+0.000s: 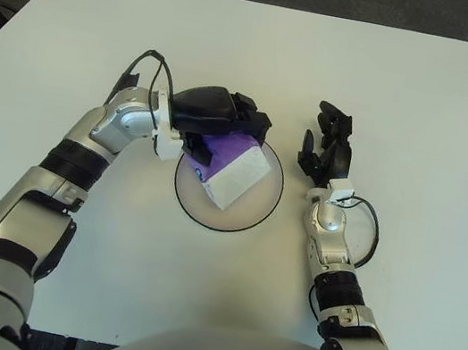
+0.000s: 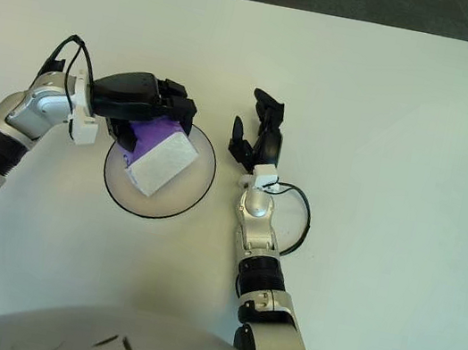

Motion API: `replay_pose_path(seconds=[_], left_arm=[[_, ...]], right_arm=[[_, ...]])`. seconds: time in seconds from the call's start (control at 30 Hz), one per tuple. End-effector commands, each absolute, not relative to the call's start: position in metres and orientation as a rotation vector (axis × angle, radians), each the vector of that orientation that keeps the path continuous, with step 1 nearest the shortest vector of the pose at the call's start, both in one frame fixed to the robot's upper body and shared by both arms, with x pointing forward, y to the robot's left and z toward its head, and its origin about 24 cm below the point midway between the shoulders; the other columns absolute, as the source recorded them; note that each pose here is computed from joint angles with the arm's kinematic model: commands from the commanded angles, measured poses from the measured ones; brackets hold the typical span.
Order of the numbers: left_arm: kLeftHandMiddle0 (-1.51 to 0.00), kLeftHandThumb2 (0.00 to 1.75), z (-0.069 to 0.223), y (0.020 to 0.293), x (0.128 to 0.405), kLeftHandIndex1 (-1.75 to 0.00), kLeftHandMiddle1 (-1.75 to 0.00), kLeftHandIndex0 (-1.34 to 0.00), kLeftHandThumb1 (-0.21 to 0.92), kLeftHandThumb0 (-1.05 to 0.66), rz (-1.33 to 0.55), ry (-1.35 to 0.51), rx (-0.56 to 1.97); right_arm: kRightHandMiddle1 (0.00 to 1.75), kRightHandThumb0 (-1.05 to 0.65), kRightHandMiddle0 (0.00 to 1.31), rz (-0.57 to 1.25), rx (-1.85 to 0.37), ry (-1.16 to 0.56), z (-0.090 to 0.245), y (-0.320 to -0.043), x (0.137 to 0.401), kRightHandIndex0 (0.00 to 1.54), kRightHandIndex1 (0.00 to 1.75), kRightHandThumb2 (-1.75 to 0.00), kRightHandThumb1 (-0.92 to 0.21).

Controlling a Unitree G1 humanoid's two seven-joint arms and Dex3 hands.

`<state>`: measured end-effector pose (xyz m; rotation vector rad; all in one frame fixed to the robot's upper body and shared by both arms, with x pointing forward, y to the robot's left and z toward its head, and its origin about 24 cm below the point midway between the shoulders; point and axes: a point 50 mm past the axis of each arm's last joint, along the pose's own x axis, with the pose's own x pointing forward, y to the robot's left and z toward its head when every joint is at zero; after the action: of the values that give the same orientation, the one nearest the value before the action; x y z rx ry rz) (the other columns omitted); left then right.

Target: Put the tissue paper into the plate.

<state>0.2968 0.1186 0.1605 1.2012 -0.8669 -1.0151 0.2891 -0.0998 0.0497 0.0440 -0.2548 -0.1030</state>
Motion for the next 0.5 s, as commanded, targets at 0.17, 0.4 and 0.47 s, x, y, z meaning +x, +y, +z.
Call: replay_pose_path(seconds=[0.17,0.4,0.47], left_arm=[[-0.82,1.55,0.1606,0.1176,0.3006,-1.75,-1.65,-0.55,0.09,0.00,-0.991,-0.866,1.220],[-0.78,1.53,0.1590,0.1142,0.3009,-1.75,-1.68,-0.53,0.12,0.00,-0.914,-0.912,1.131],[-0.77,1.53,0.1581,0.1136,0.3010,-1.75,-1.68,-0.53,0.12,0.00,-0.899,-0.918,1.103]], right_arm=[[0.92,-0.60,0.00,-0.147,-0.031,0.179,-0.0456,-0.1158,0.2381,0.20,0.57,-0.62,-0.90],[0.92,-0.60,0.00,-0.147,-0.032,0.179,-0.0459,-0.1158,0.2379,0.21,0.57,-0.61,-0.91],[0.92,-0.60,0.00,-0.146,-0.032,0.180,-0.0459,-0.1156,0.2379,0.21,0.57,-0.61,-0.91]])
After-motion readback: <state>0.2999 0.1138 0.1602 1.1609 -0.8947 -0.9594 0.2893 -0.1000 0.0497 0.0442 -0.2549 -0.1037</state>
